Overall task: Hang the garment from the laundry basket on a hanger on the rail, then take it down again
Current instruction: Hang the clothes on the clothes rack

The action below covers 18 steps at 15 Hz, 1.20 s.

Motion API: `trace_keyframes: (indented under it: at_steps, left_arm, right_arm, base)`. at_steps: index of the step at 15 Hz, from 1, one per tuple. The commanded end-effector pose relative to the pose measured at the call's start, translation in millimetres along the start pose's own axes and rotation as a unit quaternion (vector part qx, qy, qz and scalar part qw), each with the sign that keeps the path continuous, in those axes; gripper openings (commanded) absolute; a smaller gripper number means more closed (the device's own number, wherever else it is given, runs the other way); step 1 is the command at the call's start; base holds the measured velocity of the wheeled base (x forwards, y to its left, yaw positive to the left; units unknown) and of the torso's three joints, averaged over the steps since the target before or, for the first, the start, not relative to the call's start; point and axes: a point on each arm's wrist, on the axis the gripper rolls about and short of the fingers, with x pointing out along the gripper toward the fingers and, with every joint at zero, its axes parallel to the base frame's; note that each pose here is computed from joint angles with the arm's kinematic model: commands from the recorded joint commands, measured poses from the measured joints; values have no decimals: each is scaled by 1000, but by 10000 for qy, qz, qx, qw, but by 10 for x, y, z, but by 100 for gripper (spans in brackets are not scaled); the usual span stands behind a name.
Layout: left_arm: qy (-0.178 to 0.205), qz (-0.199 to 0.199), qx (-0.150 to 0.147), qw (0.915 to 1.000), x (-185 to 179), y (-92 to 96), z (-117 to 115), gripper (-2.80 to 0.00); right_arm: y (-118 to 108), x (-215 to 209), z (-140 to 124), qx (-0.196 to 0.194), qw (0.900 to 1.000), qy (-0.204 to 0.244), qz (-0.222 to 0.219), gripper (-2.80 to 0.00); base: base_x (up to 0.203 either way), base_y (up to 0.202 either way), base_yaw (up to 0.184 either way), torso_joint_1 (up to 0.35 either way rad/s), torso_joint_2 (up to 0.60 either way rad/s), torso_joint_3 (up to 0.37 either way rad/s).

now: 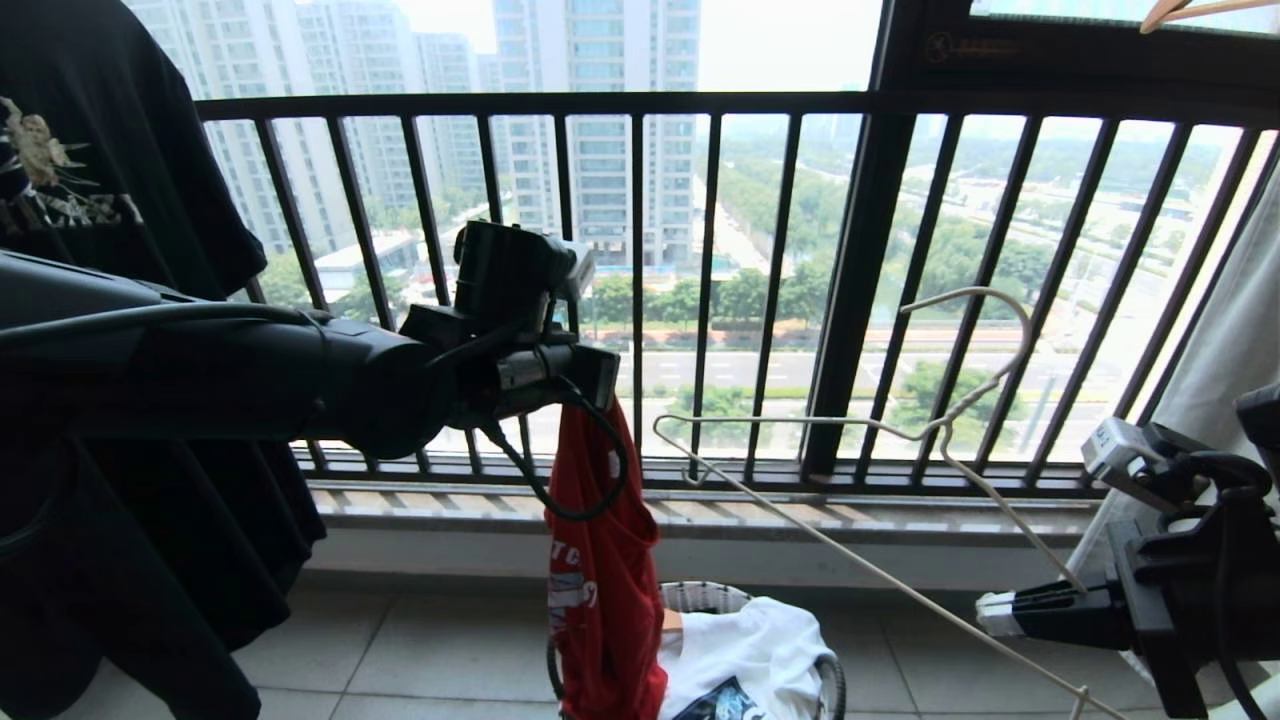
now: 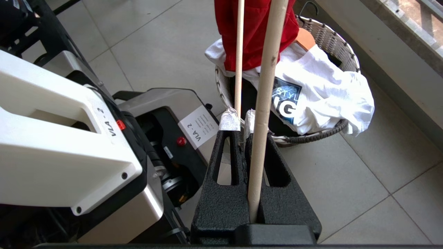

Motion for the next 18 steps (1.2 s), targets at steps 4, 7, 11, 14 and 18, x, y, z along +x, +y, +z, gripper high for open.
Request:
trace_keyframes:
  at_steps: [4, 7, 11, 14, 18]
  left_arm:
    - [-186, -216, -9, 9996, -19, -79, -7, -280]
    - [-189, -499, 66, 9986, -159, -233, -14, -280]
    - [-121, -737, 162, 9971, -239, -401, -70, -280]
    - [-151, -897, 216, 9956, -380, -493, -65, -280]
    - [-239, -1112, 279, 9931, -622, -584, -28, -280]
  right_arm:
    - [9, 214, -26, 75, 9986, 285, 444, -280]
    - [9, 209, -4, 174, 9986, 251, 435, -280]
    - [9, 191, 20, 158, 9989, 204, 399, -280]
    - [-12, 139, 52, 223, 9994, 96, 260, -280]
    - [-63, 106, 52, 248, 9996, 21, 113, -280]
  base:
    - [0, 0, 0, 0, 0, 0]
    - [0, 0, 0, 0, 0, 0]
    - [0, 0, 0, 0, 0, 0]
    - [0, 0, 0, 0, 0, 0]
    - [0, 0, 0, 0, 0, 0]
